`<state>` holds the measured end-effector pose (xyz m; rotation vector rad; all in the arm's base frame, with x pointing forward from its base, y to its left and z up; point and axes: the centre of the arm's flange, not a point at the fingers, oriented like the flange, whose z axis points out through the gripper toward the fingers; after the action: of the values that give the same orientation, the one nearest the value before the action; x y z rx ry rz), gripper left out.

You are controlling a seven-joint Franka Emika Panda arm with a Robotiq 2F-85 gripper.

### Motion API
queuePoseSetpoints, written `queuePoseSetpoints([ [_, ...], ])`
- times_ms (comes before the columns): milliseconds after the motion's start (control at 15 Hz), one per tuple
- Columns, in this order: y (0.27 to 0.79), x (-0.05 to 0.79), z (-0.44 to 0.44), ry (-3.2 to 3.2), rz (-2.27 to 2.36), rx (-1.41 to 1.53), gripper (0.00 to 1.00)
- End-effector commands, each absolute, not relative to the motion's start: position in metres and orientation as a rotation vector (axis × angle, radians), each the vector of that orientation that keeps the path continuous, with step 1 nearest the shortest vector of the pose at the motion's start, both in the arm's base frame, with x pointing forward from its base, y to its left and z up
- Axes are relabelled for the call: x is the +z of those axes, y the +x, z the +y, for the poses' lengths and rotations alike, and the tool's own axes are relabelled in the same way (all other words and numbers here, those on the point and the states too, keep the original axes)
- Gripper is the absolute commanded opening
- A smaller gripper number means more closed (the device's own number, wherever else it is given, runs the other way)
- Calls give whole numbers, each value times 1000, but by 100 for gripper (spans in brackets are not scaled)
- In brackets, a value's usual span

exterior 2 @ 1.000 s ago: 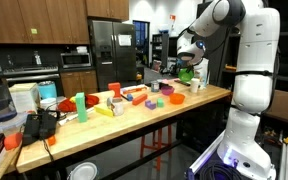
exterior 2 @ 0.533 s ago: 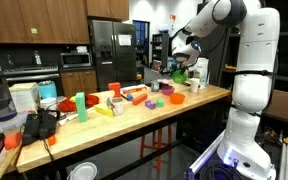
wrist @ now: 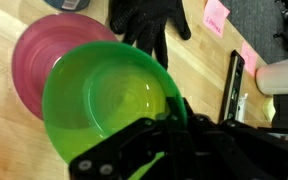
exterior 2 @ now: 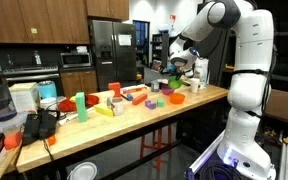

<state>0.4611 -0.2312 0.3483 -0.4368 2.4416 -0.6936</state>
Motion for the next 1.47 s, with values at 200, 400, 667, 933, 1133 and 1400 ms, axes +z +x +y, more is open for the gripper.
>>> queuePoseSetpoints([
  [200,478,348,-242,-432,2441,-608,1],
  [400,480,345,-243,-434,2441,-592,1],
  [667,496,336,-237,-453,2423,-524,1],
  [933,512,325,-229,-498,2411,-453,1],
  [1133,519,326,-229,-504,2404,-428,1],
  [1400,515,337,-232,-498,2411,-456,1],
])
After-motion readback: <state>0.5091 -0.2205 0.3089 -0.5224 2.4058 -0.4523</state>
